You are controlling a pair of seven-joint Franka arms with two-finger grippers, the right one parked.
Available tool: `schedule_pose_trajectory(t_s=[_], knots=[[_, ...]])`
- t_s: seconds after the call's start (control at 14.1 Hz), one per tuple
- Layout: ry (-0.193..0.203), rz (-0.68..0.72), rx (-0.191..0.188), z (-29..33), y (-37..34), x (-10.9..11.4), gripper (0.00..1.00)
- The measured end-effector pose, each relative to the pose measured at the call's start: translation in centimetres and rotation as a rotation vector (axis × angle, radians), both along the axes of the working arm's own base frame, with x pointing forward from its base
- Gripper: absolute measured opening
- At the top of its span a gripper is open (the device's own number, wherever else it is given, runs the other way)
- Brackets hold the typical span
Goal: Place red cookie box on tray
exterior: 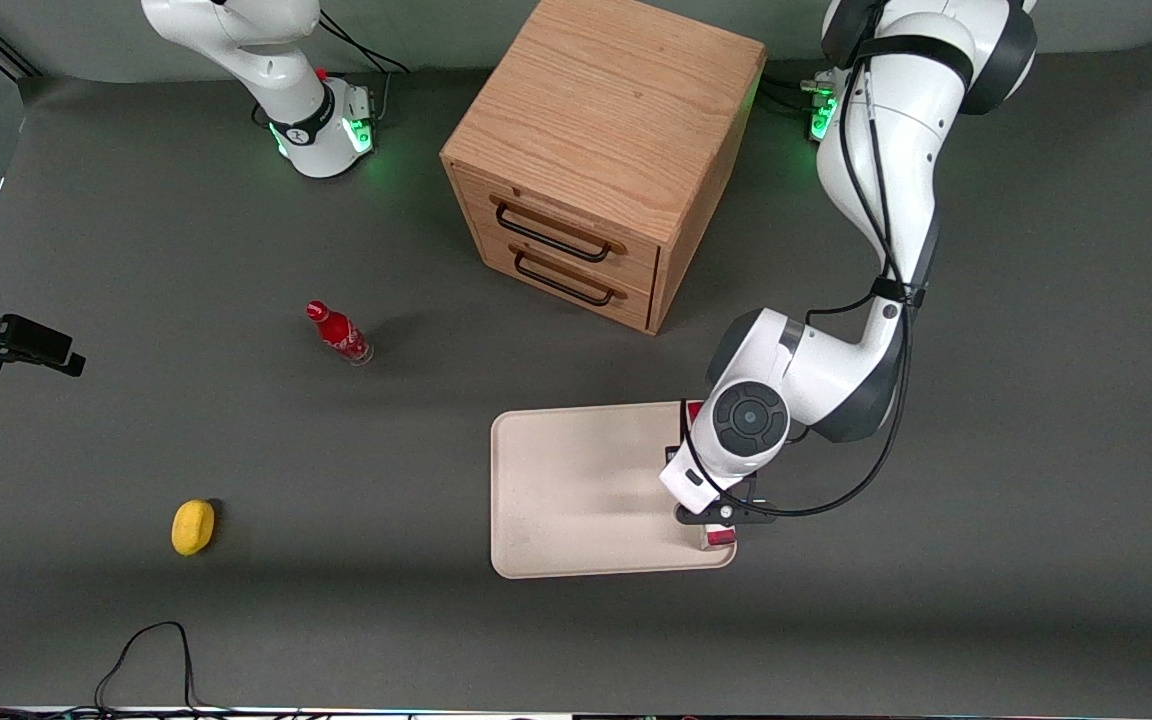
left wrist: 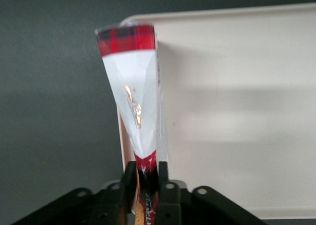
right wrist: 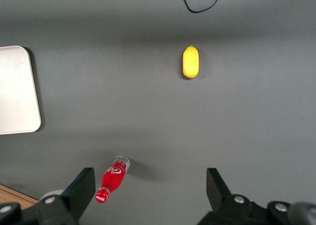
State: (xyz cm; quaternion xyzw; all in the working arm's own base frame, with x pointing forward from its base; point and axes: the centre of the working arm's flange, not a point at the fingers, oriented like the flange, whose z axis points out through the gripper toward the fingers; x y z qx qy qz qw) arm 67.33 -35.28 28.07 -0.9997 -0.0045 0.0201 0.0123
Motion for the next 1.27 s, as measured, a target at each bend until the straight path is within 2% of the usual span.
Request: schedule_pose_trajectory(t_s=[0.28,0.42,0.49,0.64,0.78,0.99,1.27], knots=[[-0.083,0.028,-0.012,7.1,2.9,1.3,0.72],[-0.111,0.043,-0.008,13.4,9.0,1.8,0.92],[-0.107,0.04,0.002,16.2,12.9,1.6,1.0],[-0.068,0.044,0.028,20.4,21.1,0.5,1.0],[-0.038,0.09,0.028,23.8,27.7,-1.3,1.0],[-0.023,0.172,-0.047,27.5,33.4,-5.4,1.0],[-0.038,0.127,-0.07,30.9,36.1,-12.2,1.0]])
